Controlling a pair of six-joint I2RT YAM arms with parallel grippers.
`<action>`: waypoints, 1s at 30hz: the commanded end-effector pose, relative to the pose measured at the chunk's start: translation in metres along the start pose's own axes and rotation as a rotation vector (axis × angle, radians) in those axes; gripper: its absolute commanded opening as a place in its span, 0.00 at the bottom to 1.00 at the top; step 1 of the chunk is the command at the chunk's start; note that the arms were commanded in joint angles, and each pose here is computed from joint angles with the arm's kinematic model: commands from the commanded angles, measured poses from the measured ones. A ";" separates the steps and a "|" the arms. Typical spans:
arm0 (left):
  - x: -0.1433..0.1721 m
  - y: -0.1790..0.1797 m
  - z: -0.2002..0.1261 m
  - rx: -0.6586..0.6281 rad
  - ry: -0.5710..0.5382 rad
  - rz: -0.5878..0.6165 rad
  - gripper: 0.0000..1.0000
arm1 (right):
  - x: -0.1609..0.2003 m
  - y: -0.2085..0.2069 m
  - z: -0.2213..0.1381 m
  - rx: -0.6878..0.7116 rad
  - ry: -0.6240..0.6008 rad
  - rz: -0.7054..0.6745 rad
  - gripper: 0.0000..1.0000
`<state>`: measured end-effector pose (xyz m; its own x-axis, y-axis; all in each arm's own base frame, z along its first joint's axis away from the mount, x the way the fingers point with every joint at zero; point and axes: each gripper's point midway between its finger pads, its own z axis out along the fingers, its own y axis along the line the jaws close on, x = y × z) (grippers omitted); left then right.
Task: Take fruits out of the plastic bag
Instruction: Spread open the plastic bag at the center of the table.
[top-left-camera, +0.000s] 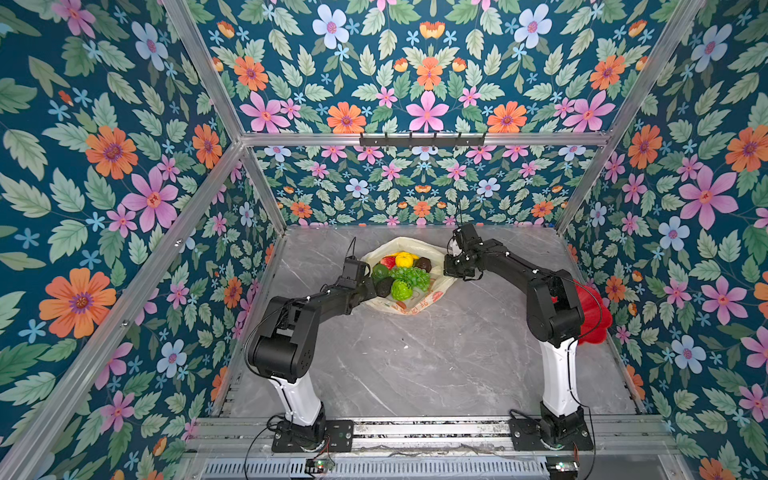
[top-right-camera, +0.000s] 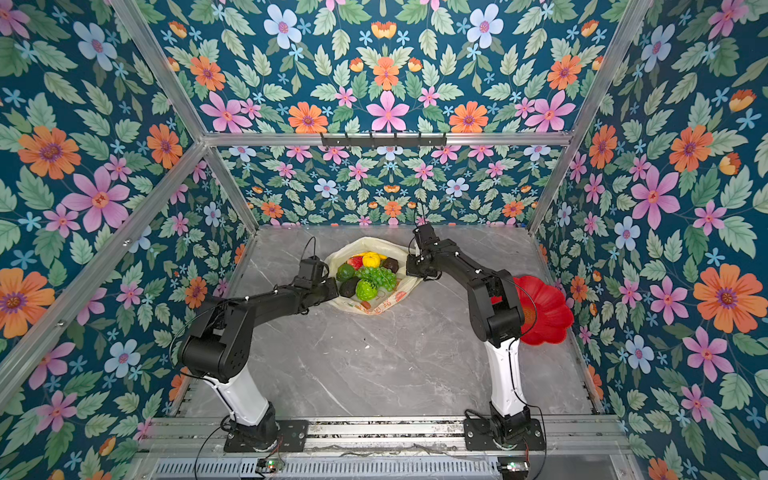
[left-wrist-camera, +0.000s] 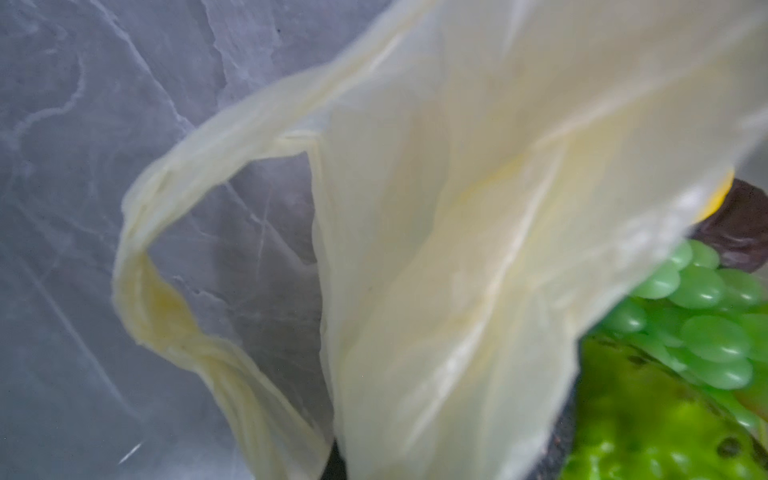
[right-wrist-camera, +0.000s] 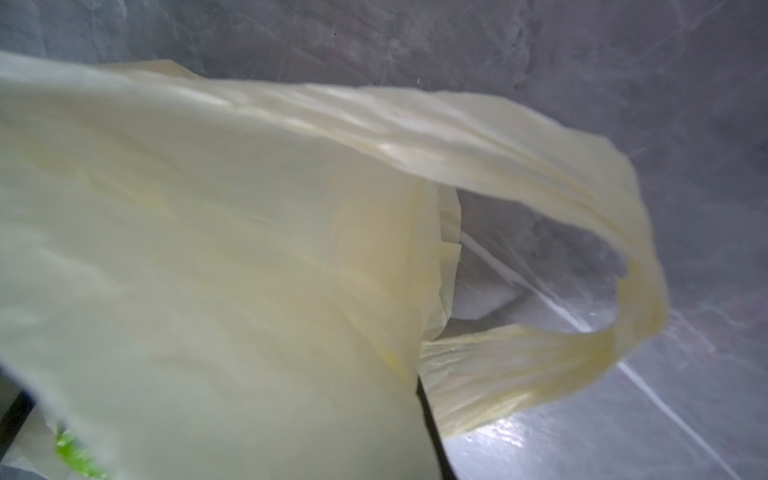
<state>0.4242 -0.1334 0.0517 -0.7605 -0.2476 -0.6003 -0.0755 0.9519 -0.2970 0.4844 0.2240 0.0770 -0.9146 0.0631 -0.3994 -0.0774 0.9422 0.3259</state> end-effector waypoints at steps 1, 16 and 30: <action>-0.003 0.008 -0.005 -0.036 -0.028 0.012 0.00 | -0.007 0.012 -0.003 -0.033 -0.021 -0.005 0.00; 0.004 0.066 -0.043 -0.125 -0.103 -0.100 0.00 | 0.001 0.081 0.027 -0.095 0.021 -0.104 0.01; 0.014 0.032 -0.042 0.001 -0.093 -0.030 0.00 | 0.008 0.065 -0.024 -0.024 -0.029 -0.095 0.39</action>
<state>0.3794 -0.0974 0.0580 -0.7144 -0.2958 -0.6341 -0.1146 0.9435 -0.3110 0.4652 0.2842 0.1073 -0.8978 -0.0299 -0.4393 -0.1853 0.9307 0.3154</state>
